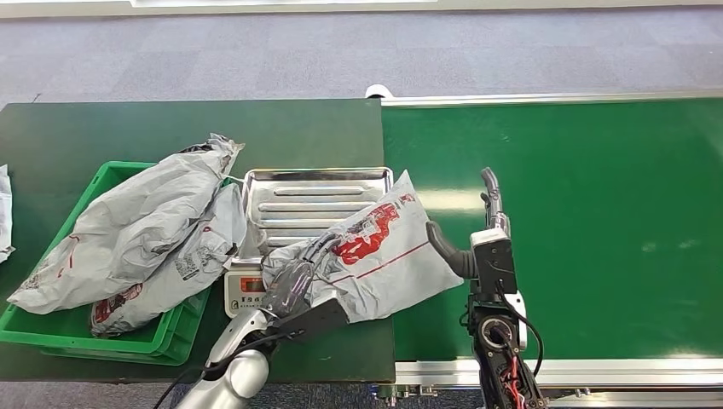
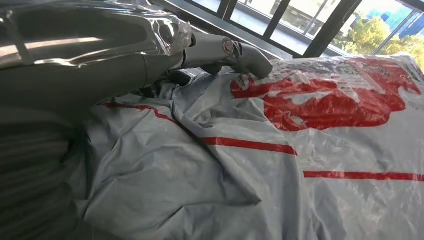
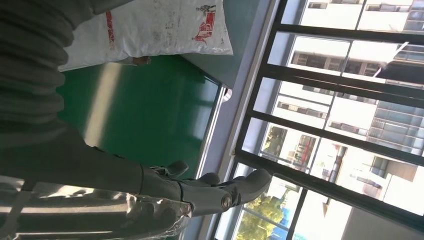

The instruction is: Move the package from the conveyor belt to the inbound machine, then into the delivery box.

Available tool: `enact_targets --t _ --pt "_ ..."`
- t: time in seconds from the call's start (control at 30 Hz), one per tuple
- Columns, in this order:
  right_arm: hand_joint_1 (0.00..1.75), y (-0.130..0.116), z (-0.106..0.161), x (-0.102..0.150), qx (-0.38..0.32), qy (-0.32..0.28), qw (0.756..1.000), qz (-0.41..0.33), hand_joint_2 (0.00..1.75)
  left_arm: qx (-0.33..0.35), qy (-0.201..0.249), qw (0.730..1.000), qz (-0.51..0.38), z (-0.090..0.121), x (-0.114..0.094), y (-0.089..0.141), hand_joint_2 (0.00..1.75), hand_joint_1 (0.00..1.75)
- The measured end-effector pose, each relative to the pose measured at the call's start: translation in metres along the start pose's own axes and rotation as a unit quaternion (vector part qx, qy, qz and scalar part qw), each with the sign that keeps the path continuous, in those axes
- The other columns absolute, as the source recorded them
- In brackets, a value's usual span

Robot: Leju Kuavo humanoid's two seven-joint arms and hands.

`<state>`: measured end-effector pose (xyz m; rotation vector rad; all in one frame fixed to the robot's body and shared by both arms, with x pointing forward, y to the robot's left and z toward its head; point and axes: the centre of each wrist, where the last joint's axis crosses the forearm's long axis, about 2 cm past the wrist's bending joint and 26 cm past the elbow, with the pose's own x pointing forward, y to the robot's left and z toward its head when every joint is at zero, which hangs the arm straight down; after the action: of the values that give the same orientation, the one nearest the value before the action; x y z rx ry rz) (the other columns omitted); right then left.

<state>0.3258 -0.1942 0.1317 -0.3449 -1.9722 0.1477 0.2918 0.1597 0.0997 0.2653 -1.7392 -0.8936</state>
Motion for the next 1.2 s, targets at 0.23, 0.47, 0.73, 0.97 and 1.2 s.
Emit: enact_targets --t 0.23,0.47,0.73,0.97,1.2 --pt "0.00 -0.001 0.002 -0.002 -0.008 0.005 1.000 0.019 1.75 -0.012 0.008 1.000 -0.005 -0.002 -0.001 -0.004 1.75 0.00" --pt "0.00 0.000 0.016 -0.007 -0.007 0.023 0.999 0.036 1.75 0.019 0.013 1.000 0.009 -0.006 0.001 -0.007 1.75 1.75" --pt "0.00 -0.002 0.022 -0.010 -0.009 0.034 0.999 0.034 1.75 0.077 -0.013 0.996 0.044 -0.007 0.002 -0.004 1.75 1.75" --pt "0.00 -0.003 0.026 -0.012 -0.014 0.034 0.999 0.029 1.75 0.189 -0.020 0.978 0.088 -0.009 0.000 0.005 1.75 1.75" --pt "0.00 -0.001 0.026 -0.012 -0.010 0.026 1.000 0.002 1.75 0.275 -0.056 0.954 0.102 -0.012 -0.002 0.015 1.75 1.75"
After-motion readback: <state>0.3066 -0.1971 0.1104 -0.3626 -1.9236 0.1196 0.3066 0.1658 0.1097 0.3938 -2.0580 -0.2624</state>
